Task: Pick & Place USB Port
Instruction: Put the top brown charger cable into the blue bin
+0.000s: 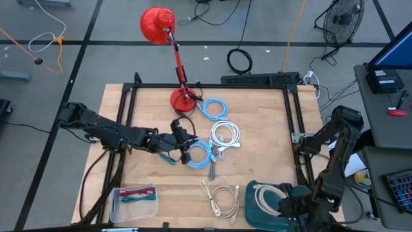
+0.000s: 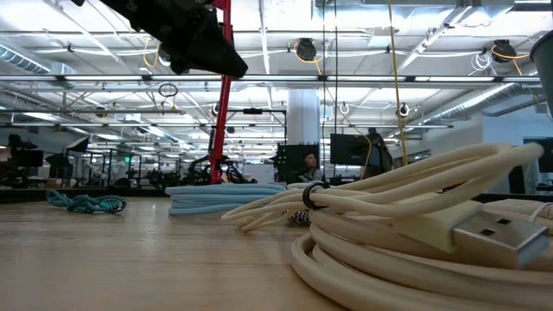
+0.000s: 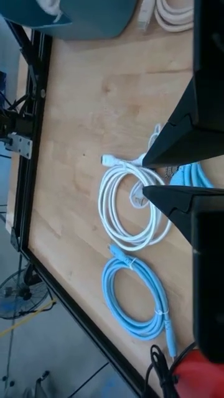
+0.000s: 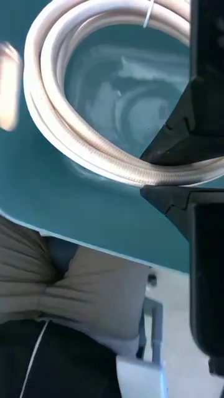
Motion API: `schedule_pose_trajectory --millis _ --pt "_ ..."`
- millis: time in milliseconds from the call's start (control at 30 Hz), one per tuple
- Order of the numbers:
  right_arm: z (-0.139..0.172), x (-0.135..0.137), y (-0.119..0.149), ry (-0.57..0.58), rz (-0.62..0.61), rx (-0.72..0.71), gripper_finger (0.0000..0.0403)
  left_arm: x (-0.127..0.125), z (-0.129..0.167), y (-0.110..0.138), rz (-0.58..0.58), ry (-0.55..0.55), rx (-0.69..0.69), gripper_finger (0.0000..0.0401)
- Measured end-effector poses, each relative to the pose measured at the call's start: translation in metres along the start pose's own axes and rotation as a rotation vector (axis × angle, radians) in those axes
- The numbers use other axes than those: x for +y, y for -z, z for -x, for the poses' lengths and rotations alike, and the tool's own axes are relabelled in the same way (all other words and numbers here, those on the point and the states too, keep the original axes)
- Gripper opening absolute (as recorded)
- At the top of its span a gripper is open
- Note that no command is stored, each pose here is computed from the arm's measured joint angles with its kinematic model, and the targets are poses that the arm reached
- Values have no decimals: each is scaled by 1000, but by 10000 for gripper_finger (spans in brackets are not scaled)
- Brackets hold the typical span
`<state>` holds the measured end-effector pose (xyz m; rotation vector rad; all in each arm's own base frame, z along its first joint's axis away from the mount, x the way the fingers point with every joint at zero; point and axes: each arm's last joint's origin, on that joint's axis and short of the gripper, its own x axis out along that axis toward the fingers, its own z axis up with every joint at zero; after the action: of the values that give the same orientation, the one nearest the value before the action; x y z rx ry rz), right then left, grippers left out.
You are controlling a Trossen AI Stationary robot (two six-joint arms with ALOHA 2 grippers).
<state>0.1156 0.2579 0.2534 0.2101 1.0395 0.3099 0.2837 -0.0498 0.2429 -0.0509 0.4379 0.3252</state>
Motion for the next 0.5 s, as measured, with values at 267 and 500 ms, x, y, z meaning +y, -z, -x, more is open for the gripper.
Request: schedule_pose_trajectory --millis 267,500 --pt "-19 -8 13 -61 -40 13 29 8 -4 -2 13 -27 0 60" --pt "-24 -13 18 -37 -101 36 38 10 -5 -2 5 -32 -1 60"
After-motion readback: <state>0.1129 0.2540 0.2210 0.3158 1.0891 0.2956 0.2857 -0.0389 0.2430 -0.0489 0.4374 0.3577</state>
